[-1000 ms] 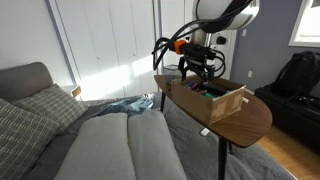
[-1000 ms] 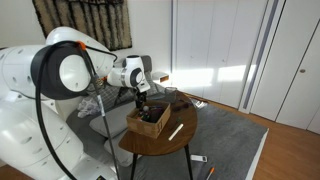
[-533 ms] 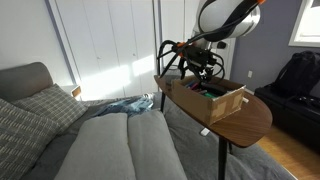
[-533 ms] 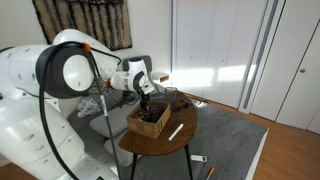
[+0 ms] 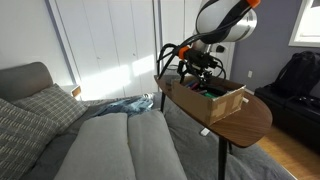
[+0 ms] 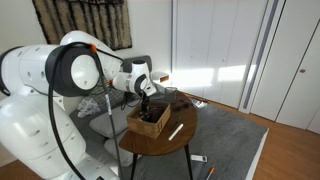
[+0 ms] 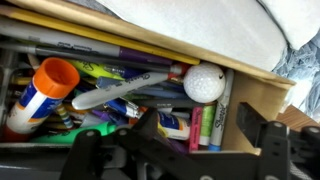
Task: Pick up the white ball from the cardboard box and put it in the gray pen holder
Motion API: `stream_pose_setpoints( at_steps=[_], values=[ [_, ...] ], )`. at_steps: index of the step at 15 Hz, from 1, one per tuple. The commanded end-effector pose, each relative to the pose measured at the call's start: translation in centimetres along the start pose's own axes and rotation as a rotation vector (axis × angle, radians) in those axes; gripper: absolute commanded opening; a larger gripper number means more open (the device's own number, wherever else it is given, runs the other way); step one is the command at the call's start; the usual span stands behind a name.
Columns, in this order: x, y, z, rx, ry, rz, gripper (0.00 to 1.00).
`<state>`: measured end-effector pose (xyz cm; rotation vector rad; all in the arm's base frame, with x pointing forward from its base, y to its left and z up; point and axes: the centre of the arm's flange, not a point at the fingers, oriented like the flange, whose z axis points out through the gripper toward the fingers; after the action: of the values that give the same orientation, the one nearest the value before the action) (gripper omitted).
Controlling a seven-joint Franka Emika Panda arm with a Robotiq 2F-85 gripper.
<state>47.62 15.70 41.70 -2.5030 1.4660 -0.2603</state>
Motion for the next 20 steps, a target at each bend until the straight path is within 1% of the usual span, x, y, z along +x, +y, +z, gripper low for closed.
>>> stream_pose_setpoints(
  at_steps=[1,5,7,9,11,15,17,20],
  values=[
    [-0.2,-0.3,0.3,0.008,-0.021,-0.002,0.82],
    [0.5,-1.1,1.7,0.014,-0.04,-0.012,0.83],
    [0.3,-1.9,2.2,0.017,-0.048,-0.028,0.83],
    [0.1,-2.9,2.1,0.024,-0.047,-0.052,0.85],
    [-0.2,-3.3,1.6,0.033,-0.045,-0.067,0.84],
    [-1.0,-3.4,1.0,0.021,-0.092,-0.086,0.84],
    [-1.3,-3.2,0.7,0.018,-0.113,-0.086,0.82],
    [-1.4,-3.5,1.4,0.016,-0.137,-0.077,0.78]
  ],
)
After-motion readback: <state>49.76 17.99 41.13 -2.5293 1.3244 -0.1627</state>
